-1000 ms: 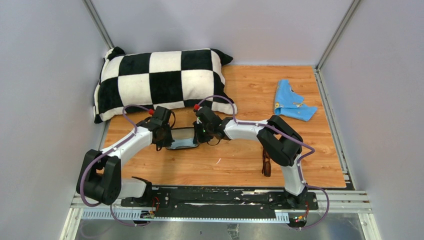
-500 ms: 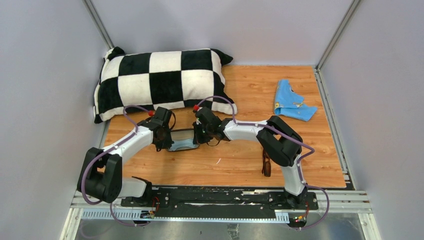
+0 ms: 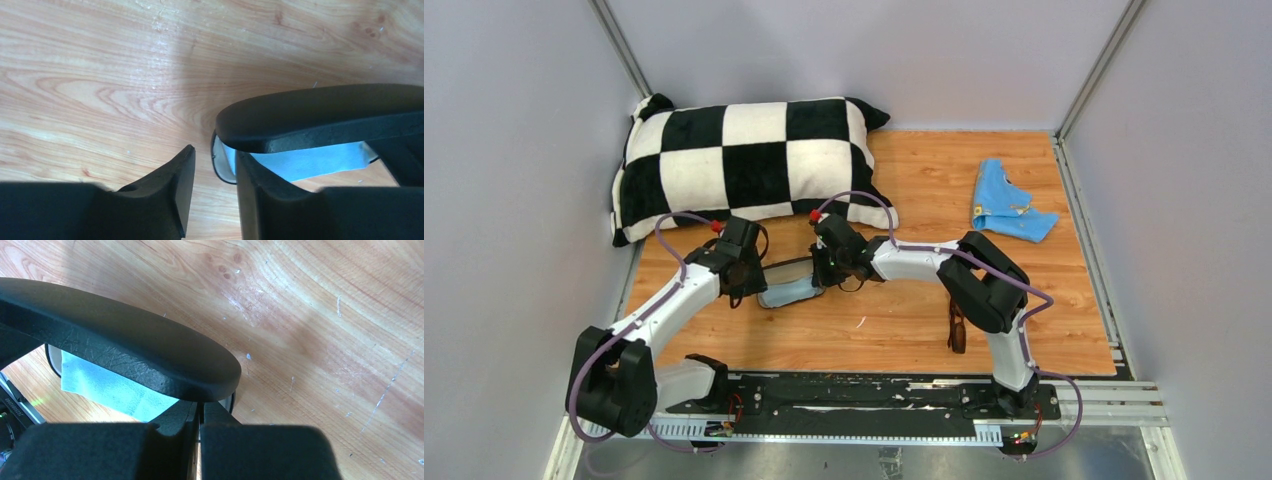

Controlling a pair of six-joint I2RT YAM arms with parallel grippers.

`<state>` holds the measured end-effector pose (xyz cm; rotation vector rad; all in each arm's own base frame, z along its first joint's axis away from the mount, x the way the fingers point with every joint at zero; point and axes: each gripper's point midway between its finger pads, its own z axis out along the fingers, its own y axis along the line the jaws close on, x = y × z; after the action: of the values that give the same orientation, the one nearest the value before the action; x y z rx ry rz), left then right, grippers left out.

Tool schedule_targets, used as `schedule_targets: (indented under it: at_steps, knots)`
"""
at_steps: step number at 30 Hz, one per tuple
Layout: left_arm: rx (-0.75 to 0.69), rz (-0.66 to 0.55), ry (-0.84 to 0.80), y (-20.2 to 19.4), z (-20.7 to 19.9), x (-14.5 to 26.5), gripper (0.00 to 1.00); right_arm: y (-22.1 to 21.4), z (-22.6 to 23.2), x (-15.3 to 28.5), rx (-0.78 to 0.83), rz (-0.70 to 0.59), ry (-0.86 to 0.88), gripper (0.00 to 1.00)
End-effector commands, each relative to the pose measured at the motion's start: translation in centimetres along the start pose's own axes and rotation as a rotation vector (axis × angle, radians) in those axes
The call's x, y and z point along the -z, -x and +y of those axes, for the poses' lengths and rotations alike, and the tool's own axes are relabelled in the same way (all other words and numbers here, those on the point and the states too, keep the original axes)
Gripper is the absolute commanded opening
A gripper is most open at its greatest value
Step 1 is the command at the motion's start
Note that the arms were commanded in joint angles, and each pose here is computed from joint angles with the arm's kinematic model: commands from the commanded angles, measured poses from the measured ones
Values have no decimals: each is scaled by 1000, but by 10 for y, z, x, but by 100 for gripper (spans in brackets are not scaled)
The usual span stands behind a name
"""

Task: Organize the sunglasses
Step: Place the glasses cleaning cloth in the sunglasses case.

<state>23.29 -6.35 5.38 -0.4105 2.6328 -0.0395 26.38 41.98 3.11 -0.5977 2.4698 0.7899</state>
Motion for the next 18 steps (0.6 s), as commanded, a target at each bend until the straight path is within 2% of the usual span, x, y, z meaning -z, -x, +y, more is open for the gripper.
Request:
schedule_targets:
  at_steps: [1,3,8,13,18]
  knots:
    - [16,-3,10,-7,8,0,47,-22,-6,3,44,64,-37,0]
    - [18,-1,-5,-10,6,-1,52,-23,-3,2,52,69,-28,0]
    - [34,18,-31,-19,3,-9,52,-23,0,5,59,70,-28,0]
    - [104,-38,-88,-26,-1,-23,42,-25,-1,6,58,75,-29,1]
    - [138,-87,-148,-27,-5,-21,37,-28,-2,10,57,75,-37,3]
